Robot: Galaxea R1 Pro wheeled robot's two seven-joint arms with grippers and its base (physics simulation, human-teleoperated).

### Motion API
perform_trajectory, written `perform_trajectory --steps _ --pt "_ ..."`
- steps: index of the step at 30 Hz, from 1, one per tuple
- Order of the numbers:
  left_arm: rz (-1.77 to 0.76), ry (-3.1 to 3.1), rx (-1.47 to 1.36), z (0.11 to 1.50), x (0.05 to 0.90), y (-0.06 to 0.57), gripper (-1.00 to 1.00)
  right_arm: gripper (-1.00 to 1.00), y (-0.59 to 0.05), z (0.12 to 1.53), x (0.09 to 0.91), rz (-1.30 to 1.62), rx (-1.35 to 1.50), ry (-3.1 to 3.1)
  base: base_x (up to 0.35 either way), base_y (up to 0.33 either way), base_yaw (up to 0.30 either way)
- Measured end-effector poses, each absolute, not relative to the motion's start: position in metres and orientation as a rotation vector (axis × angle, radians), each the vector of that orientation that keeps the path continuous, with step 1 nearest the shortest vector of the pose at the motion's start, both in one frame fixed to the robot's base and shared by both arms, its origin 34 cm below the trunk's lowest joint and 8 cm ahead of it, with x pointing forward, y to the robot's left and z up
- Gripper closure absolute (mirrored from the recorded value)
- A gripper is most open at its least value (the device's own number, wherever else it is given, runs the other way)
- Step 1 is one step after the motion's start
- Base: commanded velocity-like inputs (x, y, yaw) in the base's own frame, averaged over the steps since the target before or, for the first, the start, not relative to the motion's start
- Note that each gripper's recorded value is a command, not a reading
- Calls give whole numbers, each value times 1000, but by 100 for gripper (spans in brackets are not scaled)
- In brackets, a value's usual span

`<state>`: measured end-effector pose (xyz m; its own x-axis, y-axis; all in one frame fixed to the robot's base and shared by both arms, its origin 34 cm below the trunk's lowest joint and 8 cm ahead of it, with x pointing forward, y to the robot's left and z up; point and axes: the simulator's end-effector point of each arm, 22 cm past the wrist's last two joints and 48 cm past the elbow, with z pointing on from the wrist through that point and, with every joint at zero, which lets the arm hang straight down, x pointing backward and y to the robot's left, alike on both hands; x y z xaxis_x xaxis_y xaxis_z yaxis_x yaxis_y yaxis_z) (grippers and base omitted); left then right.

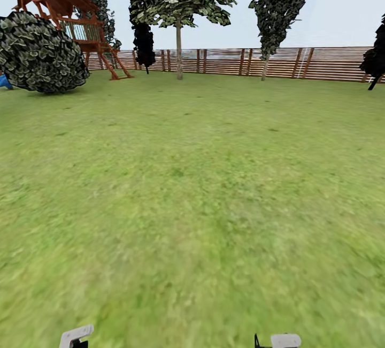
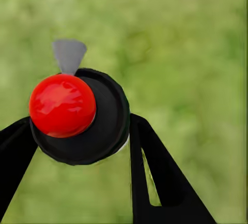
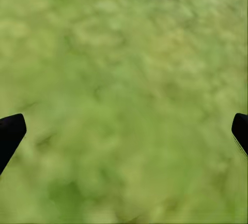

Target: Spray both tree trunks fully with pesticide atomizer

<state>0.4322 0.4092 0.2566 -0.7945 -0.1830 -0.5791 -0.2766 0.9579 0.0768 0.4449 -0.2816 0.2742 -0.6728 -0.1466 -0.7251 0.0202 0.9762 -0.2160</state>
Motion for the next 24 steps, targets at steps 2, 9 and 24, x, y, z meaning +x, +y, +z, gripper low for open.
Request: perform_trajectory --steps 2,9,24 --pt "210 2510 -324 257 432 409 100 -100 -282 274 445 -261 -88 2296 339 0 0" --pt "209 2510 -324 256 432 409 100 -100 -282 274 445 -261 -88 2296 339 0 0" --pt "209 2509 -323 257 432 409 100 -100 -282 274 445 -261 -88 2296 339 0 0"
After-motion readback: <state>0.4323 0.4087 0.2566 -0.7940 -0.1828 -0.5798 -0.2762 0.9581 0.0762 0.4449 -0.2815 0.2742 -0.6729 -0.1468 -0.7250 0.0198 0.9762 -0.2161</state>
